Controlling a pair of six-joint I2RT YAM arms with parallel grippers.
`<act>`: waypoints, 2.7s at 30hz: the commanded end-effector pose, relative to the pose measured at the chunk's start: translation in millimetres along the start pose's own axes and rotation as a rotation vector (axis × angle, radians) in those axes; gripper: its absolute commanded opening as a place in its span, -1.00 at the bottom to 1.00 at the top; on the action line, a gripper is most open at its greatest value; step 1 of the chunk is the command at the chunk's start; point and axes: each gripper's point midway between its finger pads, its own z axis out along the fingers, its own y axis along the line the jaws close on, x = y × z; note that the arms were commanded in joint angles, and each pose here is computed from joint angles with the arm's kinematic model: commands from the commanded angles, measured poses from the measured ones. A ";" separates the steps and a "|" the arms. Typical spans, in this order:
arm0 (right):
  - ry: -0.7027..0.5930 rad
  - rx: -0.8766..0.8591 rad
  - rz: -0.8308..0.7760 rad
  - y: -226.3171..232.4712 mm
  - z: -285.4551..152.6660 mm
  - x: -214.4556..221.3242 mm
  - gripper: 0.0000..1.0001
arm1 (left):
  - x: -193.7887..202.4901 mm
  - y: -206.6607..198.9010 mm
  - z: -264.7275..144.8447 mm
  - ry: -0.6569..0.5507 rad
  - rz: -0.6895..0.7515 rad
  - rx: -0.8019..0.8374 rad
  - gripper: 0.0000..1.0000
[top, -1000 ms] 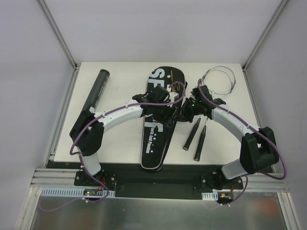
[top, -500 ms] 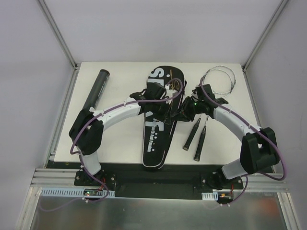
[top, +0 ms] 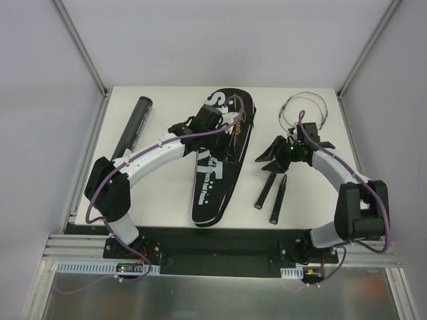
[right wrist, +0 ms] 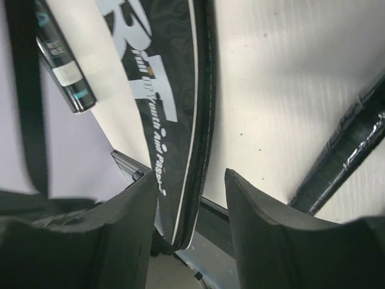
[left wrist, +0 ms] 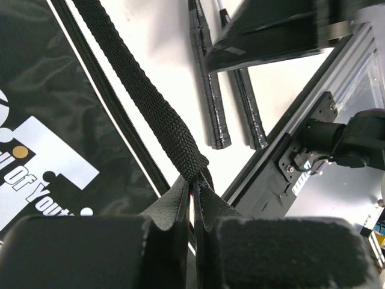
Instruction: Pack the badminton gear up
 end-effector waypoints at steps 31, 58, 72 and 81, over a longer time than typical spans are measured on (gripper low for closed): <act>0.221 -0.161 0.080 24.9 86.4 82.7 -0.12 | -25.5 -34.7 -16.0 -0.067 -0.027 0.092 -1.00; 0.141 -0.173 0.119 38.9 119.4 67.3 -0.61 | -5.2 -37.8 -21.8 -0.045 -0.027 0.093 -1.00; 0.004 -0.088 -0.236 78.4 29.6 72.9 -0.99 | -0.2 41.9 -41.9 -0.041 -0.181 -0.144 -0.91; -0.043 -0.018 -0.351 95.6 -0.6 71.3 -0.99 | -16.2 22.2 -63.2 -0.037 -0.109 -0.093 0.07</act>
